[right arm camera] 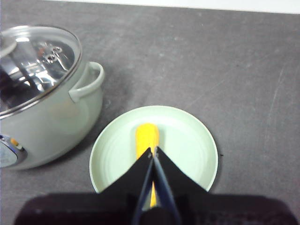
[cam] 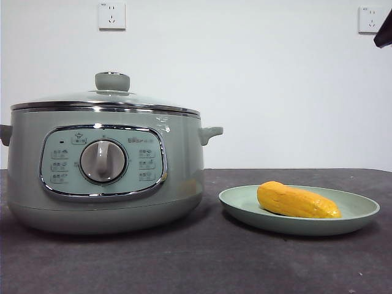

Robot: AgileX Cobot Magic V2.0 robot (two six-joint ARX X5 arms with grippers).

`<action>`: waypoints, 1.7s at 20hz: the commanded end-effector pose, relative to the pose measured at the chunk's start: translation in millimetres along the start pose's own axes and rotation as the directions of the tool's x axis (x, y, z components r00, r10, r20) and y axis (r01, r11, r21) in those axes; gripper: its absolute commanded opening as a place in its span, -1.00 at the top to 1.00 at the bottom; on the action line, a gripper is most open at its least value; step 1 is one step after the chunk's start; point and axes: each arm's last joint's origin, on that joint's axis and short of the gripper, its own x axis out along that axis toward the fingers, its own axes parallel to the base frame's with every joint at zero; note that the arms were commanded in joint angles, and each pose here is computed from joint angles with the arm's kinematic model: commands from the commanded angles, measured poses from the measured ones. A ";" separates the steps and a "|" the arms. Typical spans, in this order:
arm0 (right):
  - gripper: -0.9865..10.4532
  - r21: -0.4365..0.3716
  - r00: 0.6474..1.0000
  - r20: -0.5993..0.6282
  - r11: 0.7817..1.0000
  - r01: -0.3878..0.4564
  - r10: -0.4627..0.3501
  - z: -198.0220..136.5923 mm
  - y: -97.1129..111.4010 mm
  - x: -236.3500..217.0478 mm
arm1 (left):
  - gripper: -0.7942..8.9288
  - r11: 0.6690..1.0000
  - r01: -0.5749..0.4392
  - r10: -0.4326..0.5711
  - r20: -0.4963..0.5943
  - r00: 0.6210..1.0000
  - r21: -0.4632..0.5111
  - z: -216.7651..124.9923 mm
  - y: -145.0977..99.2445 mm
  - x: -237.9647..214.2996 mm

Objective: Take the corn out from the steamer,put the corn on the plate,close the lid

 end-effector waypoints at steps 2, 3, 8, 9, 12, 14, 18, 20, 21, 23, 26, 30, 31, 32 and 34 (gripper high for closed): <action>0.83 0.005 1.000 -0.006 1.000 -0.001 0.001 -2.0 0.0 0.8 | 0.84 1.000 0.001 -0.001 -0.013 1.000 0.005 -0.5 -0.8 3.5; 0.83 0.004 1.000 -0.007 1.000 -0.001 0.001 -2.1 0.0 0.8 | 0.84 1.000 0.001 -0.001 -0.014 1.000 0.005 -0.6 -0.8 3.7; 0.83 0.004 1.000 -0.012 1.000 0.000 0.000 -2.5 -0.1 0.9 | 0.84 1.000 -0.002 0.002 0.009 1.000 0.026 -1.1 0.0 -1.7; 0.83 0.004 1.000 -0.015 1.000 0.000 0.000 -2.9 -0.1 0.7 | 0.84 0.999 -0.013 0.012 0.046 0.999 0.032 -1.3 2.2 -9.2; 0.83 0.004 1.000 -0.016 1.000 0.000 0.000 -3.0 -0.1 0.6 | 0.84 0.997 -0.064 0.072 0.200 0.977 -0.045 -7.3 12.4 -37.0; 0.83 0.004 1.000 -0.016 1.000 0.000 0.000 -3.0 -0.1 0.7 | 0.84 0.988 -0.113 0.139 0.289 0.947 -0.105 -16.9 18.6 -41.7; 0.83 0.004 1.000 -0.016 1.000 0.000 0.000 -3.0 -0.1 0.7 | 0.84 0.970 -0.187 0.231 0.339 0.912 -0.158 -52.6 26.6 -14.5; 0.83 0.004 1.000 -0.016 1.000 0.000 0.000 -3.0 -0.1 0.7 | 0.84 0.965 -0.205 0.249 0.319 0.914 -0.167 -73.0 28.7 3.6; 0.83 0.004 1.000 -0.016 1.000 0.000 0.000 -3.0 -0.1 0.7 | 0.84 0.963 -0.210 0.254 0.311 0.916 -0.168 -83.1 29.3 12.6; 0.83 0.004 1.000 -0.016 1.000 0.000 0.000 -3.0 -0.1 0.7 | 0.84 0.963 -0.212 0.256 0.305 0.917 -0.169 -99.4 29.6 26.4; 0.83 0.004 1.000 -0.016 1.000 0.000 0.000 -3.0 -0.1 0.7 | 0.84 0.961 -0.218 0.261 0.293 0.920 -0.172 -118.8 29.5 39.9; 0.83 0.004 1.000 -0.016 1.000 0.000 0.000 -3.0 -0.1 0.7 | 0.84 0.958 -0.207 0.258 0.280 0.925 -0.199 -133.4 28.8 46.8; 0.83 0.004 1.000 -0.016 1.000 0.000 0.000 -3.0 -0.1 0.7 | 0.84 0.957 -0.203 0.259 0.298 0.919 -0.206 -132.0 28.8 46.0; 0.83 0.004 1.000 -0.016 1.000 0.000 0.000 -3.0 -0.1 0.7 | 0.84 0.956 -0.207 0.263 0.297 0.918 -0.206 -132.1 28.9 46.0; 0.83 0.004 1.000 -0.016 1.000 0.000 0.000 -3.0 -0.1 0.7 | 0.84 0.955 -0.210 0.265 0.291 0.919 -0.207 -132.6 28.9 46.1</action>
